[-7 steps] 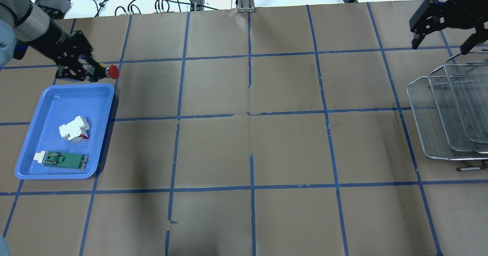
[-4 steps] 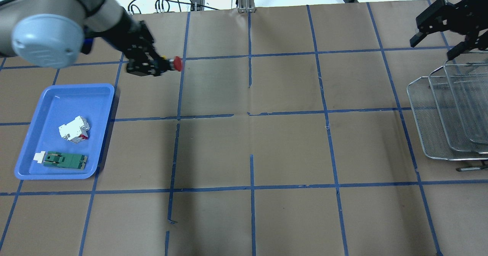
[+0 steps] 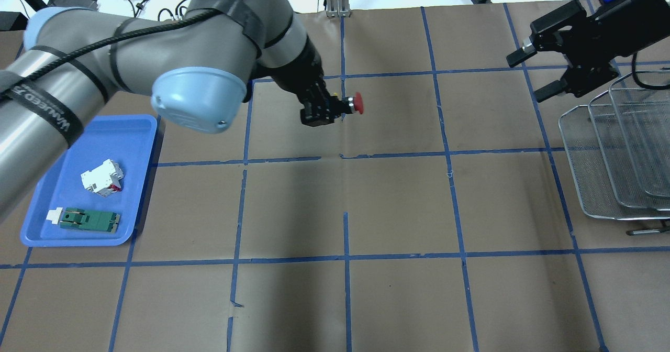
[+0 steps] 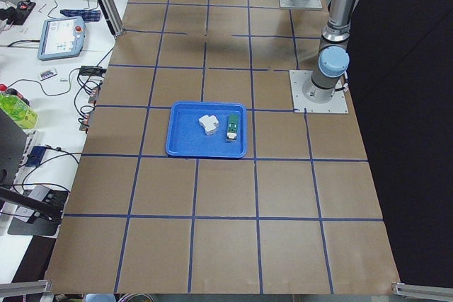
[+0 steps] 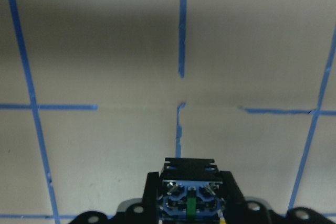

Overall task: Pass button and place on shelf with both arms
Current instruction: 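Lift the red button with the left gripper while the right gripper approaches, then close the right gripper on the red button held by the left gripper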

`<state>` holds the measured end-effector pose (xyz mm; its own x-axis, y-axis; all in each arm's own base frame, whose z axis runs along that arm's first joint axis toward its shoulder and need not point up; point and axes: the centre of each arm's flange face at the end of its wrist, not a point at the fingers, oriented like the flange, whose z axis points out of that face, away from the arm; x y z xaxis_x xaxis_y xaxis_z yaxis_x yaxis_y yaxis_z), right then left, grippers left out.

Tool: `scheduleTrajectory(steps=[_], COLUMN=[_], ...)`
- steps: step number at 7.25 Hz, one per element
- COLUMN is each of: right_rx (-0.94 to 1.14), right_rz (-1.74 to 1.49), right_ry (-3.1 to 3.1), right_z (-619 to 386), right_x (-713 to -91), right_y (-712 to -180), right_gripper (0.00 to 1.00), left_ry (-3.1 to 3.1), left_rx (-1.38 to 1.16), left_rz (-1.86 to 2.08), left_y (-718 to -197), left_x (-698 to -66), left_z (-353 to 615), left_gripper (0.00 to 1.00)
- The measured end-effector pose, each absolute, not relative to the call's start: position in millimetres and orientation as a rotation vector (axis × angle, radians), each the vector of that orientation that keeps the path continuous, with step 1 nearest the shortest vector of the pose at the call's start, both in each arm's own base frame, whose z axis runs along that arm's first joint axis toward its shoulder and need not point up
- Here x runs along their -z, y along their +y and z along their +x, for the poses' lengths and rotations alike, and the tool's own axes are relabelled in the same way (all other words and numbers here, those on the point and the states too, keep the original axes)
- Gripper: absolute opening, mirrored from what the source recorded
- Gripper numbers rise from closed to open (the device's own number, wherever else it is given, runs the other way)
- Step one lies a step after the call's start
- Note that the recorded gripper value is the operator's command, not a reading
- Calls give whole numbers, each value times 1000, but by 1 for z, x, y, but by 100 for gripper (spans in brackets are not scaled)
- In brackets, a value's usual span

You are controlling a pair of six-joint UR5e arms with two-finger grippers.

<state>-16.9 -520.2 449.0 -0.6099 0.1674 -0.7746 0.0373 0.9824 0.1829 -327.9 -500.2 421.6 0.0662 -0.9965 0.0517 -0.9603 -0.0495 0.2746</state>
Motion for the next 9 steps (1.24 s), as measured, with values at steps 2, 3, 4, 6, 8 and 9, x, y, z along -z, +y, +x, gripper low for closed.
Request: scheduleTrajectory(steps=[2,3,4,6,8,9], right_rx=[-109,-133,-164,-252,-331,-363], right_rz=[98,108,122,154,126,97], right_ry=[2083,2057,2039,1997,1972,1973], right_z=[-10,-8,-6,6,43,62], right_x=[-443,-439,-436,-408,-384,-380], right_y=[-527,-525,-522,-514,-505,-502], right_gripper=[100,100,100,100,100,100], left_ry=[-1965,-1955,-1939,-1900,-1893,-1894], left_rx=[238,245,262,295,314,320], left_rz=[2099,2100,2101,2098,2085,2082], left_y=[-483,-477,-472,-469,-464,-463], left_x=[-428,-431,-435,-444,-449,-449], left_z=[-355,-363,-369,-382,-394,-397], left_gripper=[0,0,0,0,0,0])
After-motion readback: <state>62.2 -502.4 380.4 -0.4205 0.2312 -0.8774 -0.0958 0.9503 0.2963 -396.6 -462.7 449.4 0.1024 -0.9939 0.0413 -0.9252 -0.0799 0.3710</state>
